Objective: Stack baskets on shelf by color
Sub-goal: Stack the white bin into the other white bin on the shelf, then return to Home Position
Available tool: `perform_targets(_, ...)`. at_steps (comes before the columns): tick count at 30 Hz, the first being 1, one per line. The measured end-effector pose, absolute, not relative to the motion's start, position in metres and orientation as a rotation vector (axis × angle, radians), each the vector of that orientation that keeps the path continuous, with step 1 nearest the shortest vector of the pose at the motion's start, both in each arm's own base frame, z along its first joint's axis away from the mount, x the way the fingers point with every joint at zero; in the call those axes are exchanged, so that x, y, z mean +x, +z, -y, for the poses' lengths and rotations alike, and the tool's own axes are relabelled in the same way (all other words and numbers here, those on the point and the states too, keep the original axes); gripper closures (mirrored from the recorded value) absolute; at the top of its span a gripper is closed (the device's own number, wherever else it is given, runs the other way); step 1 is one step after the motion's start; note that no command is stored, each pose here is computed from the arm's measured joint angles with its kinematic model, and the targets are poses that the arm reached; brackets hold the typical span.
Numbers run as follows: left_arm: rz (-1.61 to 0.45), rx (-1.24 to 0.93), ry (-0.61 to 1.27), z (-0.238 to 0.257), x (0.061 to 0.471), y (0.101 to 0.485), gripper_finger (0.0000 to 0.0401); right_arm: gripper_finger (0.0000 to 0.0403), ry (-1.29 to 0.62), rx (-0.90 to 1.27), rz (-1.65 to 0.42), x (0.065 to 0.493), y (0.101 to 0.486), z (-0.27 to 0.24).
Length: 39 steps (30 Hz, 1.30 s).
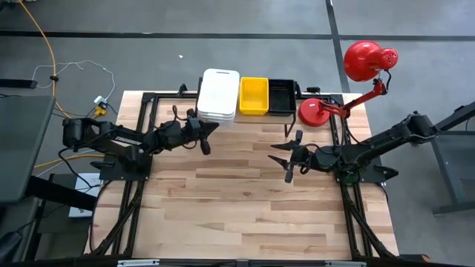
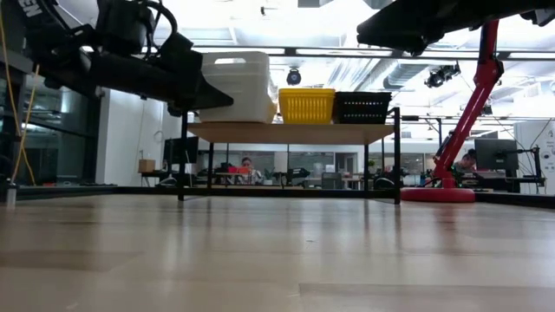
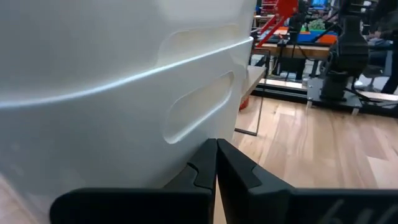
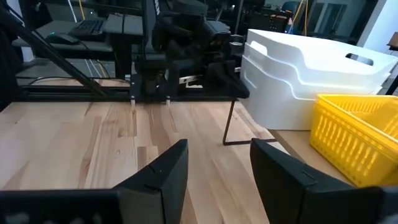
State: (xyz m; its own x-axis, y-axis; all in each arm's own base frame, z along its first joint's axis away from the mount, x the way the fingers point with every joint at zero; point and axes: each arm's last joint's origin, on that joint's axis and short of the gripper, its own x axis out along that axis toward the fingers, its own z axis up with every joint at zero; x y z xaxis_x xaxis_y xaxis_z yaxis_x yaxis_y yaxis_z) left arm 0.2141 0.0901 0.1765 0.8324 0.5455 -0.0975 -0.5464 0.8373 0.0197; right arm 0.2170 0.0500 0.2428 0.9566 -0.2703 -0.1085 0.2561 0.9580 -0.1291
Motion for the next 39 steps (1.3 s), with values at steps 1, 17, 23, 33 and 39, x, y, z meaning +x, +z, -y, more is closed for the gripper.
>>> perform_targets(1,-0.099,-0.016,0.579,-0.093,0.213,0.176,0.0401,0.0243,-0.268,-0.114,-0.126,0.217,0.243,-0.05)
perform_targets(17,-0.011,-0.081,0.292,-0.086,0.212,0.189,0.0401,0.0243,-0.268,-0.115,-0.127,0.217,0.243,-0.05)
perform_targets(23,-0.009,-0.072,0.226,-0.075,0.203,0.203,0.0401,0.0243,-0.268,-0.101,-0.144,0.217,0.241,-0.05)
perform_targets(33,-0.074,-0.031,0.138,-0.046,0.172,0.225,0.0401,0.0243,-0.271,-0.076,-0.167,0.216,0.238,-0.05)
perform_targets(39,-0.003,-0.007,0.083,-0.027,0.155,0.231,0.0401,0.0243,-0.272,-0.065,-0.165,0.216,0.238,-0.05)
